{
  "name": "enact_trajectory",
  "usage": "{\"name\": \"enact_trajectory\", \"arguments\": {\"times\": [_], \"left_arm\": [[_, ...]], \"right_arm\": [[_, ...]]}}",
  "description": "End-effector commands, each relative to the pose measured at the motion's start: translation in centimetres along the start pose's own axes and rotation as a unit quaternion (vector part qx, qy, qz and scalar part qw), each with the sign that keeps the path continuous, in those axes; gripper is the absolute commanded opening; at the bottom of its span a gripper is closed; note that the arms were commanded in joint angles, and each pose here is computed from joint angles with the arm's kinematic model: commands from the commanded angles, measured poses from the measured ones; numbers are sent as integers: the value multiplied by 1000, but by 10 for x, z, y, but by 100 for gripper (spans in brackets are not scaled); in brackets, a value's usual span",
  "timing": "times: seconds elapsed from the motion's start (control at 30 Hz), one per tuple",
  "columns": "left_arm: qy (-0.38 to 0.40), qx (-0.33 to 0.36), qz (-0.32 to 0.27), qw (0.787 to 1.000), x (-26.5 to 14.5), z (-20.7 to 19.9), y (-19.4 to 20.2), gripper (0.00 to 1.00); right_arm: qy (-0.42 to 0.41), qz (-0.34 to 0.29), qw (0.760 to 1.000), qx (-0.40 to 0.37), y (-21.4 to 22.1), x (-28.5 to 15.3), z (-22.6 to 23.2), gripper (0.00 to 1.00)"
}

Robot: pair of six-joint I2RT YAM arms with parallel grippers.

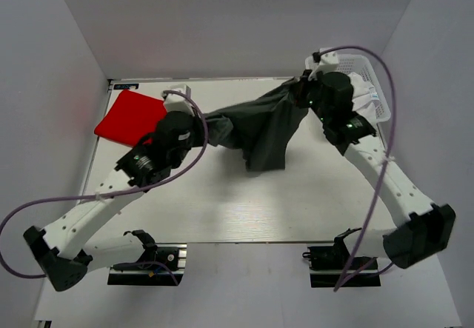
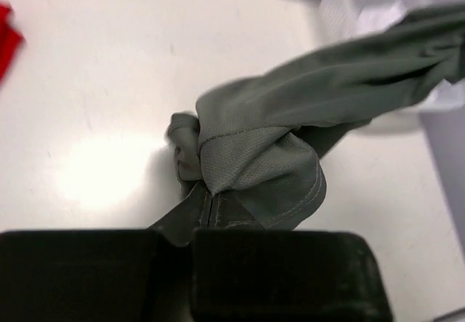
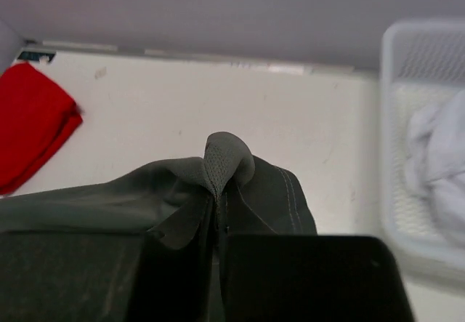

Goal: Fold and stack the t-shirts

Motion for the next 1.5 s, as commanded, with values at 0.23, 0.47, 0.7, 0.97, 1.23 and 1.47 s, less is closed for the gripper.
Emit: {"name": "enact_trajectory", "arguments": {"times": [0.23,0.47,0.7,0.97,1.23,1.47], "left_arm": [[212,3,-204,956,-146,-47,-143,0],[364,39,-201,909,-212,-65,-158,0],[362,35,-206,908,-214,-65,-162,0],[44,-24,-257,965,-95,-5,-127,0],[-219,9,-184,958,47,80,-37,36],[-288,-14,-94,953,110,99,-35,99]], "right_arm": [[45,-253,963,-84,-181,-163,-34,0],[-2,-324,941,-98,-207,-247,-30,0],[6,-327,941,-87,-195,-258,-32,0],[-15,-119,993,15,-65,-99,-8,0],[-5,123,990,63,97,35,13,24],[-55,202,977,39,105,61,28,90]]}}
Point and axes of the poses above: each gripper's point midway between its finger pads, its own x axis out along the fingers, its own z axis along the line the jaws close on, y = z × x, the point moved 6 cm from there along -x, back along the fingers, and after that the axes turned 14 degrees about -x, right-handed, at the moved point
